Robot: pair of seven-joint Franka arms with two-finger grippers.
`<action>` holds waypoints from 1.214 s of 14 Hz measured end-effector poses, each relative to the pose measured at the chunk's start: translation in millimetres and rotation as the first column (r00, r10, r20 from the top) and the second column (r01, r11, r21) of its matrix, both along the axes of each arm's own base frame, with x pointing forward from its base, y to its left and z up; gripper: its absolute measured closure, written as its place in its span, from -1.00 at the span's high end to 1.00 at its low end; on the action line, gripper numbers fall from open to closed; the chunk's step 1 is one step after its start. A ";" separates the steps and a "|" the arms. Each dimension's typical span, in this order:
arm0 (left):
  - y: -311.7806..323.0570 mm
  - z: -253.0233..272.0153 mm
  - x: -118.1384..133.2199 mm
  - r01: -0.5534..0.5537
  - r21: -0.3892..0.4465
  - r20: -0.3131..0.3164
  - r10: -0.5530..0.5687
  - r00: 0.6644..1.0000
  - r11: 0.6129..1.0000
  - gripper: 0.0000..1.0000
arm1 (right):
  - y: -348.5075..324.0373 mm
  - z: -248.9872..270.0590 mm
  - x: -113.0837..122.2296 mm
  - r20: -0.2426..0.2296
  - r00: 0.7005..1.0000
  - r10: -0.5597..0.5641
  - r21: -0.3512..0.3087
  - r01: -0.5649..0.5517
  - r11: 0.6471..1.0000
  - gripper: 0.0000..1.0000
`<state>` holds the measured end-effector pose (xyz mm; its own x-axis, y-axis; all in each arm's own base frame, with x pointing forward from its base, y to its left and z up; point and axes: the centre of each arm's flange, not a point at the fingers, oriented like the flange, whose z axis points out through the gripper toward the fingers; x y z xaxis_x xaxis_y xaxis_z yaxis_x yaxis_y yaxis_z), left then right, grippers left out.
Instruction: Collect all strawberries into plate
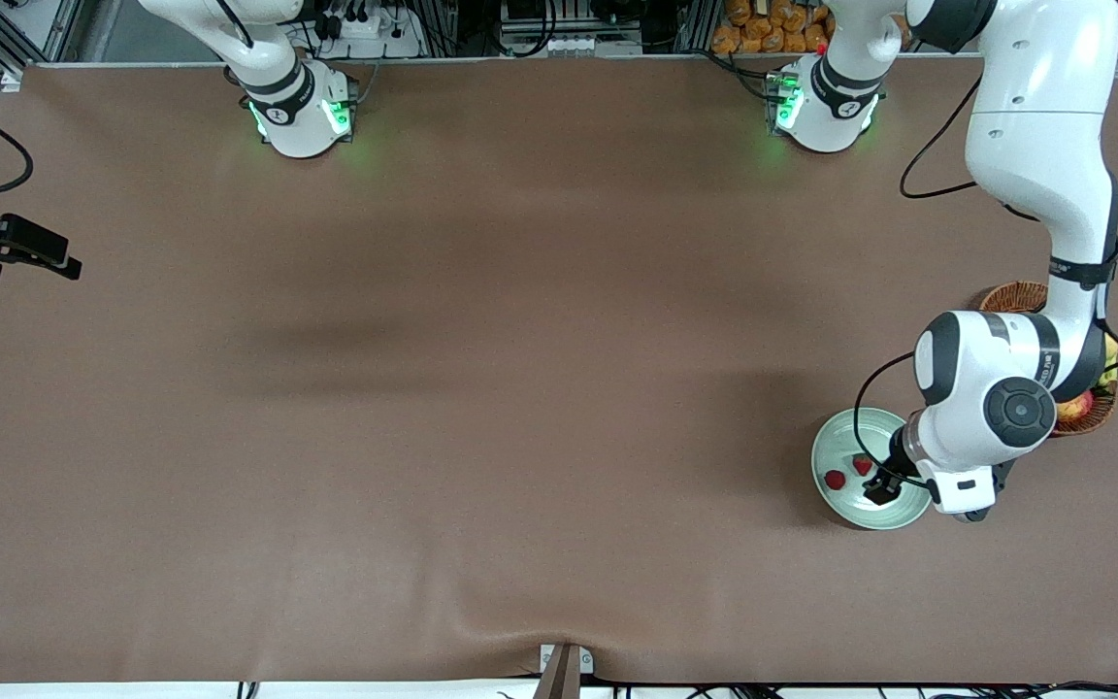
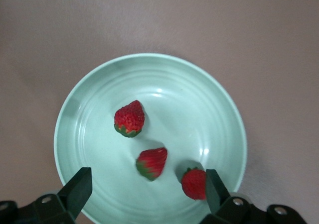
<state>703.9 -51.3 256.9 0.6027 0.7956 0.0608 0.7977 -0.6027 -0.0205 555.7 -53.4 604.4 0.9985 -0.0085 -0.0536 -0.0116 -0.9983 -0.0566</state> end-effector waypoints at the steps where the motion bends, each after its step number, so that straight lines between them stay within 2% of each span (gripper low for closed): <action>1: 0.0 13.5 0.3 0.020 0.000 0.014 -0.020 1.000 1.000 1.00 | 0.4 0.0 0.0 0.000 1.000 0.001 0.000 -0.001 1.000 1.00; 3: 0.8 43.3 -3.1 0.081 0.002 0.033 -0.081 0.996 0.997 1.00 | 1.8 0.0 0.2 0.000 1.000 0.003 0.000 -0.003 1.000 1.00; 6: 13.8 99.8 -20.1 0.224 0.010 0.024 -0.225 0.974 0.974 1.00 | 1.9 0.5 0.1 0.001 1.000 0.004 -0.003 -0.004 1.000 1.00; 8: 31.2 149.8 -37.2 0.333 0.013 0.007 -0.333 0.943 0.943 1.00 | -1.2 4.6 0.0 0.008 1.000 0.000 -0.009 0.000 1.000 1.00; 10: 43.5 200.4 -57.6 0.440 0.013 -0.009 -0.440 0.898 0.898 1.00 | -4.2 12.5 -0.4 0.019 1.000 -0.005 -0.012 0.005 1.000 1.00; 12: 44.1 244.8 -79.8 0.542 0.000 -0.015 -0.542 0.840 0.840 1.00 | -1.1 19.3 -0.5 0.029 1.000 0.001 -0.012 0.000 1.000 1.00; 14: 38.9 286.0 -101.7 0.646 -0.016 0.006 -0.646 0.764 0.763 1.00 | 0.1 21.8 -0.8 0.030 1.000 -0.003 -0.013 0.003 1.000 1.00; 17: 30.3 333.8 -132.8 0.788 -0.013 0.016 -0.788 0.616 0.616 1.00 | 4.3 22.8 -1.6 0.020 0.998 -0.062 -0.014 0.063 0.998 1.00</action>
